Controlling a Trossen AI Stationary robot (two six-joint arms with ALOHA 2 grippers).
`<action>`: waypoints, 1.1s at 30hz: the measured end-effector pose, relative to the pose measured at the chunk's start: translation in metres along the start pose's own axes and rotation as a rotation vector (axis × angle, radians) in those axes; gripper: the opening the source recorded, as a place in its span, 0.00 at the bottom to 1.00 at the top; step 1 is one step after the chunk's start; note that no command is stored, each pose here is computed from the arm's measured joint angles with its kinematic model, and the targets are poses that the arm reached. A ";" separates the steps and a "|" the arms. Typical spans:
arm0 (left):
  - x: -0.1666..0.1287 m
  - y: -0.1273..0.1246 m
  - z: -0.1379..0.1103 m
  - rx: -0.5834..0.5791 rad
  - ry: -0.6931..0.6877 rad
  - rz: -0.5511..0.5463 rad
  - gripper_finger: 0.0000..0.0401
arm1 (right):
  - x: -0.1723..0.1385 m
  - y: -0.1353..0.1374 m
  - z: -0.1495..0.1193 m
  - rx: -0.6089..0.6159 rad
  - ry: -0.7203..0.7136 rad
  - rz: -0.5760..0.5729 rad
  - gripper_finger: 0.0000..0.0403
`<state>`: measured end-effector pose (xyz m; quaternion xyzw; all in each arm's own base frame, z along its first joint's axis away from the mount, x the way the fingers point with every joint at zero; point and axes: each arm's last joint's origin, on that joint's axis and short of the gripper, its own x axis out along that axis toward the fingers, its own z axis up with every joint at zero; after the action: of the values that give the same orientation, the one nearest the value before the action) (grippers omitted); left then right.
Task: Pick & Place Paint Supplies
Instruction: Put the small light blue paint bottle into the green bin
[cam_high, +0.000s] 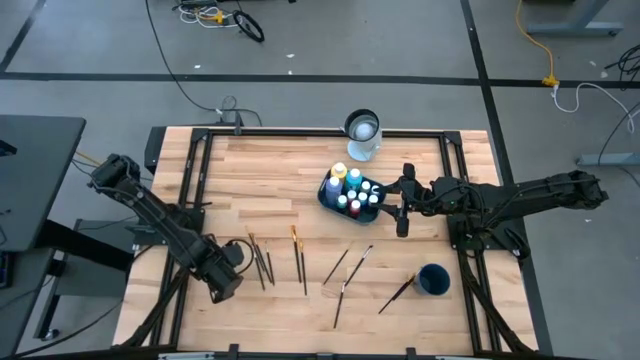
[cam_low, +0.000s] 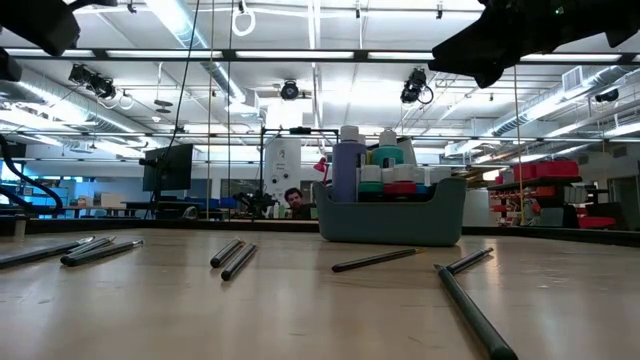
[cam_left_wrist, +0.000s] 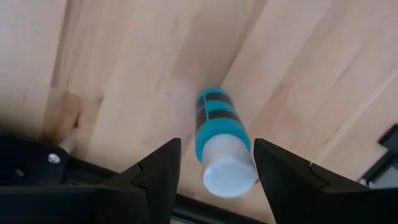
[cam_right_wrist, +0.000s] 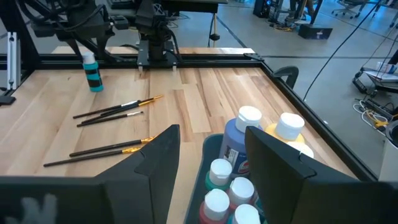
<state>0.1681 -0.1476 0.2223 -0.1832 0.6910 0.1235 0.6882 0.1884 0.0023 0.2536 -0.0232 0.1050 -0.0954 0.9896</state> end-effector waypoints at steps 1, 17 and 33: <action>0.000 -0.001 -0.001 0.003 0.006 -0.004 0.53 | 0.000 0.000 0.000 0.000 0.000 0.000 0.46; 0.001 -0.005 -0.013 0.081 -0.002 0.002 0.53 | 0.000 0.000 0.000 -0.001 0.000 0.000 0.46; 0.001 -0.005 -0.008 0.055 -0.057 0.011 0.31 | 0.000 0.000 0.000 -0.001 0.000 0.000 0.46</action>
<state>0.1626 -0.1556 0.2223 -0.1569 0.6754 0.1135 0.7116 0.1884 0.0023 0.2536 -0.0235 0.1051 -0.0954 0.9896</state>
